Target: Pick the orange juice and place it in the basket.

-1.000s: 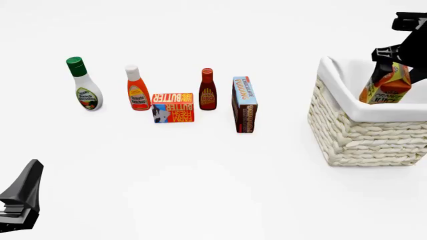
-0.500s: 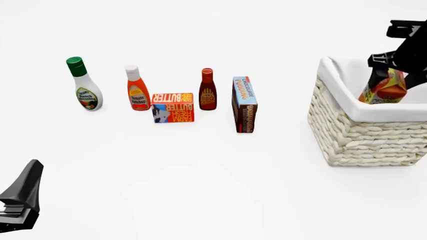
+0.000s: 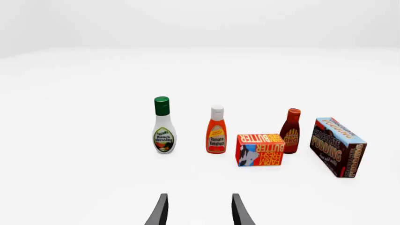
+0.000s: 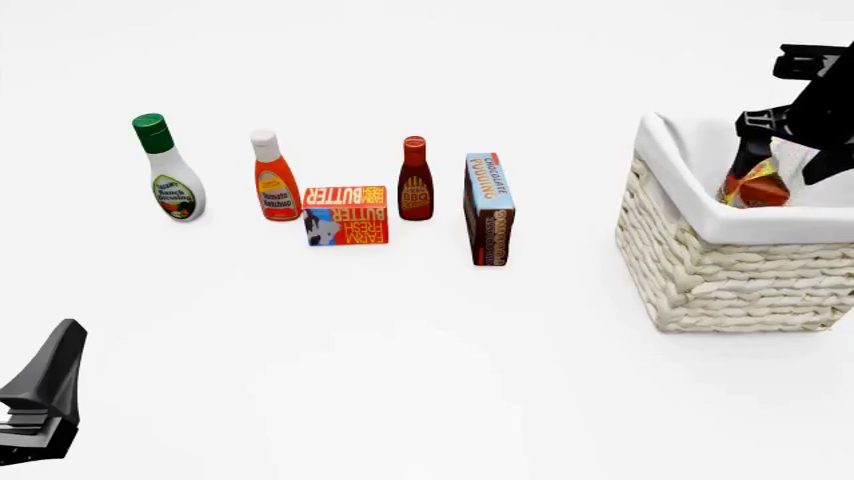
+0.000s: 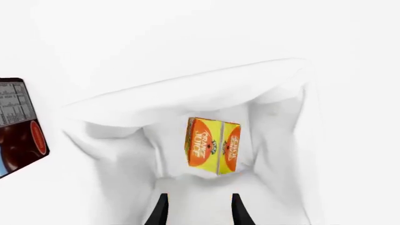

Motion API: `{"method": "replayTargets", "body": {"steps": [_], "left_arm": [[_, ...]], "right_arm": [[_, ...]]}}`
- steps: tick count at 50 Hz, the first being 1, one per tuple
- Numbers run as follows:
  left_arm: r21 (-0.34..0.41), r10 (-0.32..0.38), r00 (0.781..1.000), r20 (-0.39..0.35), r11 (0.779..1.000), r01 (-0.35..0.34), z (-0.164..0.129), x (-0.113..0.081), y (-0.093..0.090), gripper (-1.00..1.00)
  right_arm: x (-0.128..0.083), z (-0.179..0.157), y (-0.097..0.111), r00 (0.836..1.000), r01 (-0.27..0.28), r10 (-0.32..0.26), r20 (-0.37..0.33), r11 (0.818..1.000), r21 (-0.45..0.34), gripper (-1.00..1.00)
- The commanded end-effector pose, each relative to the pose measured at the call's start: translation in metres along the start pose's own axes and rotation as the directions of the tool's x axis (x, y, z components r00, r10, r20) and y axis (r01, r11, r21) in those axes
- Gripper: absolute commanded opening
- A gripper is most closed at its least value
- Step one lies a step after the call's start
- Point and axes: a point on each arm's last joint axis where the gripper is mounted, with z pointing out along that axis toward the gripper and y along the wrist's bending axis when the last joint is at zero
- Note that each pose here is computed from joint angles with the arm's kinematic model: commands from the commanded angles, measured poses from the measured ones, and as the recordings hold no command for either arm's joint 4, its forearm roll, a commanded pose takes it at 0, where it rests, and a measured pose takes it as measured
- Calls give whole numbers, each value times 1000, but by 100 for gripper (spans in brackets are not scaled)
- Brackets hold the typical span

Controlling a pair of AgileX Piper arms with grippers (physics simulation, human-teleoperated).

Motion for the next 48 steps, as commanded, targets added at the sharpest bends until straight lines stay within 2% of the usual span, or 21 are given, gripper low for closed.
{"method": "replayTargets", "body": {"steps": [1, 16, 30, 48], "left_arm": [[0, 0, 1000, 0, 1000, 0, 0, 0, 0, 100], [0, 0, 1000, 0, 1000, 0, 0, 0, 0, 100], [0, 0, 1000, 0, 1000, 0, 0, 0, 0, 100], [0, 0, 1000, 0, 1000, 0, 0, 0, 0, 100]], "right_arm": [[1, -2, -4, 1000, -1, 1, 4, 1000, 4, 100], [6, -18, -4, 1000, 8, -8, 29, 1000, 7, 100], [22, -48, -5, 997, 23, -24, 73, 1000, 14, 100], [42, -82, -16, 990, 38, -43, 131, 998, 40, 100]]}}
